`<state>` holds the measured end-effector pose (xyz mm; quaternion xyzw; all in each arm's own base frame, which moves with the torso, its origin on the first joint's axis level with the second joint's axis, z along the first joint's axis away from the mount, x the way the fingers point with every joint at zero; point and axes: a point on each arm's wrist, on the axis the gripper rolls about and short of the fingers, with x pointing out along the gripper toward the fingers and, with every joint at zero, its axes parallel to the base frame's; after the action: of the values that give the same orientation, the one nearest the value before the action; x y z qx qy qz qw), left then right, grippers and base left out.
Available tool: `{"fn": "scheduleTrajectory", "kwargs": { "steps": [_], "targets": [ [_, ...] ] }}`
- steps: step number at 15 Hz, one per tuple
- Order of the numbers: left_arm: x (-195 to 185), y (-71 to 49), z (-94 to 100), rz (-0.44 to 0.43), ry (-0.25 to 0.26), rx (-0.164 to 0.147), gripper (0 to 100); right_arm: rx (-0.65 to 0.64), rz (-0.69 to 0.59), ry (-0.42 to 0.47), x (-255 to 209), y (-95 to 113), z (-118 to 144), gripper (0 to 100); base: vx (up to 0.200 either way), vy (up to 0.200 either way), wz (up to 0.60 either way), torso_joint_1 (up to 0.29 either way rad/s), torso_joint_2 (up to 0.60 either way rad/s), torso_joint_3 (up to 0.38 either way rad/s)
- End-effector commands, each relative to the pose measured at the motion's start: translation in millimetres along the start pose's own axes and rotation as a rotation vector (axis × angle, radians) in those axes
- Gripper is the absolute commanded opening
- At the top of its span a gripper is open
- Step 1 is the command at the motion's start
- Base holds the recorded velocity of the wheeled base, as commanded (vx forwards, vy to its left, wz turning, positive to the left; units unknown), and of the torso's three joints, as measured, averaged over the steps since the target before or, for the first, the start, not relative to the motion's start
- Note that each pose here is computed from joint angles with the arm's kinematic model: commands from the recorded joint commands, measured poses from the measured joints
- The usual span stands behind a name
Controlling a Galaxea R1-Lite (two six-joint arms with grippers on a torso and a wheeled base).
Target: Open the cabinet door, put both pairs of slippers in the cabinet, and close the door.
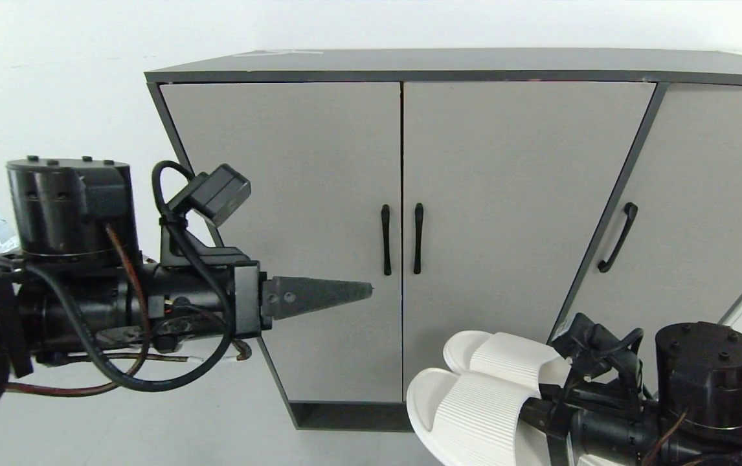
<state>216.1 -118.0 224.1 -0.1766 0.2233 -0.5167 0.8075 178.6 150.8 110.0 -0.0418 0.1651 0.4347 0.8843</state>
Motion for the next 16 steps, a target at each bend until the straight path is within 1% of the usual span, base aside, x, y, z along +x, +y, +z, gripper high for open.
{"fn": "scheduleTrajectory", "kwargs": {
  "steps": [1,2,3,4,7,8,9,11,12,13,14,15,16],
  "targets": [
    [27.6,20.8,-1.6,0.018,0.012,-0.004,100,-0.004,0.001,0.01,2.0,-0.4,-1.9,0,0.0,0.0,0.0,0.0,0.0,0.0],
    [46.8,32.4,-1.2,0.068,-0.031,0.016,100,-0.008,0.001,0.022,3.7,-0.7,-4.3,0,0.0,0.0,0.0,0.0,0.0,0.0],
    [60.8,38.6,-0.8,0.105,-0.058,0.028,100,-0.007,0.001,0.025,4.2,-0.9,-4.8,0,0.0,0.0,0.0,0.0,0.0,0.0],
    [72.3,42.2,-1.3,0.119,-0.066,0.033,100,-0.008,0.001,0.028,4.8,-1.0,-5.4,0,0.0,0.0,0.0,0.0,0.0,0.0],
    [93.6,45.7,7.9,0.1,-0.076,0.05,100,-0.008,0.001,0.025,5.0,-1.0,-5.2,0,0.0,0.0,0.0,0.0,0.0,0.0],
    [97.6,44.8,12.4,0.091,-0.085,0.058,100,-0.008,0.001,0.025,4.6,-0.9,-5.3,0,0.0,0.0,0.0,0.0,0.0,0.0],
    [100.4,41.4,18.7,0.082,-0.091,0.066,100,-0.011,0.001,0.014,4.6,-1.0,-4.2,0,0.0,0.0,0.0,0.0,0.0,0.0],
    [105.4,36.6,28.5,0.077,-0.085,0.069,100,-0.012,0.001,0.008,3.9,-0.8,-5.2,0,0.0,0.0,0.0,0.0,0.0,0.0],
    [111.6,37.2,30.2,0.079,-0.081,0.085,100,-0.013,0.001,0.007,3.9,-0.8,-5.0,0,0.0,0.0,0.0,0.0,0.0,0.0],
    [118.7,39.6,31.0,0.11,-0.092,0.119,100,-0.012,0.001,0.008,3.7,-0.7,-5.4,0,0.0,0.0,0.0,0.0,0.0,0.0],
    [127.2,43.1,29.2,0.137,-0.092,0.142,100,-0.012,0.001,0.01,3.1,-0.6,-5.9,0,0.0,0.0,0.0,0.0,0.0,0.0],
    [133.1,47.2,29.0,0.149,-0.091,0.155,100,-0.012,0.001,0.011,2.9,-0.5,-6.3,0,0.0,0.0,0.0,0.0,0.0,0.0],
    [138.5,50.4,30.9,0.155,-0.09,0.157,100,-0.011,0.001,0.013,3.2,-0.6,-6.6,0,0.0,0.0,0.0,0.0,0.0,0.0]
  ]
}}
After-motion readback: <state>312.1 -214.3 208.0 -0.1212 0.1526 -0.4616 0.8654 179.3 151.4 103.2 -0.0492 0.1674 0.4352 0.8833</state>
